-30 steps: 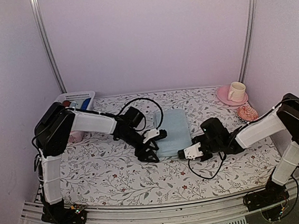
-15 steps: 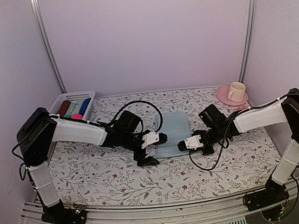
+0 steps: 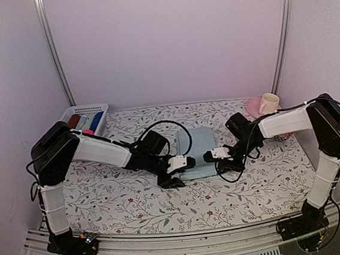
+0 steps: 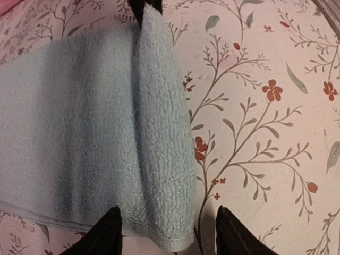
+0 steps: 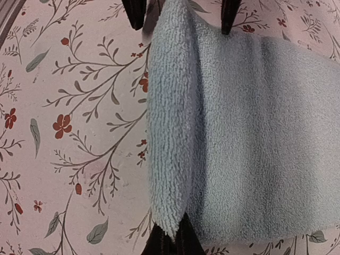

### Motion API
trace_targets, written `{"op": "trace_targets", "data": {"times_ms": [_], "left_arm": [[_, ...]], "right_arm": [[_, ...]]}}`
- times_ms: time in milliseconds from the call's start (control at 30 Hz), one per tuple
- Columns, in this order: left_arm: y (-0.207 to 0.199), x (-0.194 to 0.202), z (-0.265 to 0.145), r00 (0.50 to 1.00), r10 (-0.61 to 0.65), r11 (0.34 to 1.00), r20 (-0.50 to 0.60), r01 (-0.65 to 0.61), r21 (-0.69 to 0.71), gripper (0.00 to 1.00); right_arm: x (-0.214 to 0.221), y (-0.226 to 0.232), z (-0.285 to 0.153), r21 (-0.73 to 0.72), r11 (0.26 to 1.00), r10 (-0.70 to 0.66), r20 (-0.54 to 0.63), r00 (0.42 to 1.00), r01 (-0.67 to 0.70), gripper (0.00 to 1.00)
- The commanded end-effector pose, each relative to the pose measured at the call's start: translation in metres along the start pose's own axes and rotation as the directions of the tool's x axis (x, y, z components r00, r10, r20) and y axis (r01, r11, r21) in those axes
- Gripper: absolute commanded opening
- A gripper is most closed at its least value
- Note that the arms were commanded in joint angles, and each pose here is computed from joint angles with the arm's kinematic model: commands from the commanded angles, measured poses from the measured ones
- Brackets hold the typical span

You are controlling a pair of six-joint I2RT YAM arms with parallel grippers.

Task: Roll the towels
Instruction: Roll the towel at the center of the board.

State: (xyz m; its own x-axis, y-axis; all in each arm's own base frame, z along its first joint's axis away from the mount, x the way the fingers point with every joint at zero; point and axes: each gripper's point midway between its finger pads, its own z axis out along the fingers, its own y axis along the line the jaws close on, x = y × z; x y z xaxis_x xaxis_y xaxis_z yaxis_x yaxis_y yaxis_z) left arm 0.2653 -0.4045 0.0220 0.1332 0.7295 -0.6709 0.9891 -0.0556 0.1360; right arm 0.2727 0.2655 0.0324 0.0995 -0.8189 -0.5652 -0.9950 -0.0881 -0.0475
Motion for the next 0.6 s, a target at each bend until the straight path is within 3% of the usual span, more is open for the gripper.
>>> {"op": "trace_targets", "data": {"times_ms": [0,400,567], "left_arm": [[0.002,-0.015,-0.002,0.998,0.002,1.0,0.057,-0.003,0.022,0.54],[0.007,-0.021,-0.009,0.993,-0.019,1.0,0.113,0.018,0.007,0.49],[0.007,-0.024,-0.01,0.991,-0.026,1.0,0.131,0.024,0.014,0.37]], "right_arm": [[-0.001,0.005,-0.001,-0.086,0.992,0.092,0.013,0.996,-0.09,0.04],[0.009,0.0,0.004,-0.167,0.961,0.218,-0.03,0.976,-0.22,0.05],[0.003,-0.011,-0.004,-0.191,0.947,0.262,0.001,0.965,-0.257,0.04]]}}
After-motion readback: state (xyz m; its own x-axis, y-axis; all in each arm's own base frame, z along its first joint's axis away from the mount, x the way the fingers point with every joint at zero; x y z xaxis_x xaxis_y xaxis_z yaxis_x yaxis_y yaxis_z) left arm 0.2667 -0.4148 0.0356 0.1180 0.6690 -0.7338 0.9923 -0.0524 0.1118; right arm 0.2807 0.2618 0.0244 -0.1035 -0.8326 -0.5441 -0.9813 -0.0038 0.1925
